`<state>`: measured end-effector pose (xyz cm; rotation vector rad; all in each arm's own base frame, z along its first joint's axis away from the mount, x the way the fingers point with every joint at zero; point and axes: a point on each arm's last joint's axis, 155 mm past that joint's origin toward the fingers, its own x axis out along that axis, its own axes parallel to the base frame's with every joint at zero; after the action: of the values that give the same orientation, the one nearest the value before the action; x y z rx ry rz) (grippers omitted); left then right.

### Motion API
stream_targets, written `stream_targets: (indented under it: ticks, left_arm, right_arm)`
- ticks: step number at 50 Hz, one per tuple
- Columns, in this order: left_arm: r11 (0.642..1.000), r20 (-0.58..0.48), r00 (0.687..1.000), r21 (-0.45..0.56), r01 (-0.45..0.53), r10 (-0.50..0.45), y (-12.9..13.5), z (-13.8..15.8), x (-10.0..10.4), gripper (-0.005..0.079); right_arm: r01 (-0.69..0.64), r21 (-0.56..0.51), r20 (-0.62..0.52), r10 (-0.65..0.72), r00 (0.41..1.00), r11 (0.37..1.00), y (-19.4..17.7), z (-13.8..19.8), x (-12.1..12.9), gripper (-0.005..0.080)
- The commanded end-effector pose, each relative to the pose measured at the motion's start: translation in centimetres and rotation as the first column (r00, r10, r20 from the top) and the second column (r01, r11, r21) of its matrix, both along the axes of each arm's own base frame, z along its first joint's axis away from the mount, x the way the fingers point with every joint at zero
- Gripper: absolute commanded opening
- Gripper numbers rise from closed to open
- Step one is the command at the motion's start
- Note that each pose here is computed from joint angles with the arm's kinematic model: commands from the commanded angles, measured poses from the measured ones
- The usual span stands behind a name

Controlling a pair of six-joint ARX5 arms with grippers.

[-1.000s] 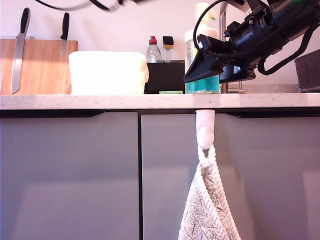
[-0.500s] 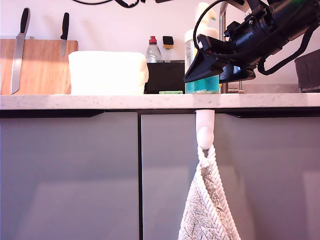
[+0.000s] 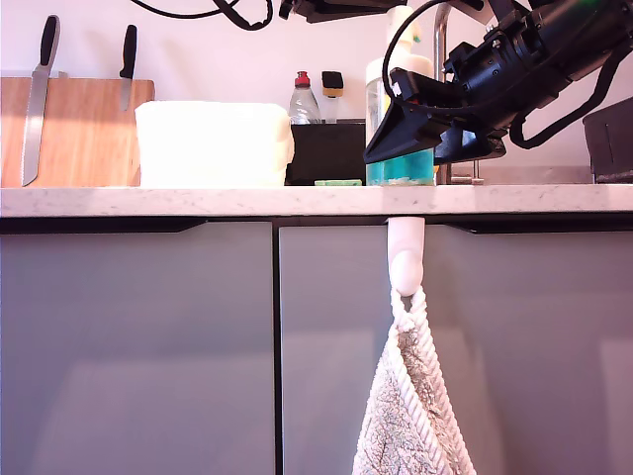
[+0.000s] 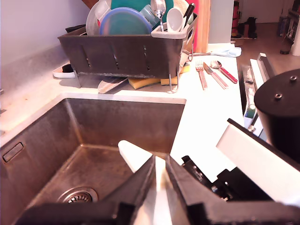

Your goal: Press the soap dispenser from the top, so some soap is dispensed

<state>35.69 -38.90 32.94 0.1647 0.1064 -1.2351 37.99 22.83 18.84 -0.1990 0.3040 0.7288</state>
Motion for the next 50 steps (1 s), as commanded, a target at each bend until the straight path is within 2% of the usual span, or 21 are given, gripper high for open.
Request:
stream_targets:
  ticks: [1,30,50]
  left_arm:
    - [0.999,-0.042,0.999,0.041,-0.002,0.004,-0.4,-2.4,0.4,0.0047]
    - [0.982,-0.165,0.986,0.188,0.032,0.0,-0.9,-9.7,0.6,0.0047]
    - [0.973,-0.214,0.977,0.229,0.039,0.011,-0.3,-11.2,0.3,0.0047]
  right_arm:
    - [-0.004,0.002,0.003,0.004,1.0,1.0,0.2,0.1,0.0,0.0328]
    - [-0.004,0.001,0.003,0.004,1.0,1.0,0.2,0.1,0.0,0.0328]
    - [-0.008,-0.016,-0.015,0.007,1.0,1.0,0.1,-0.5,-0.3,0.0328]
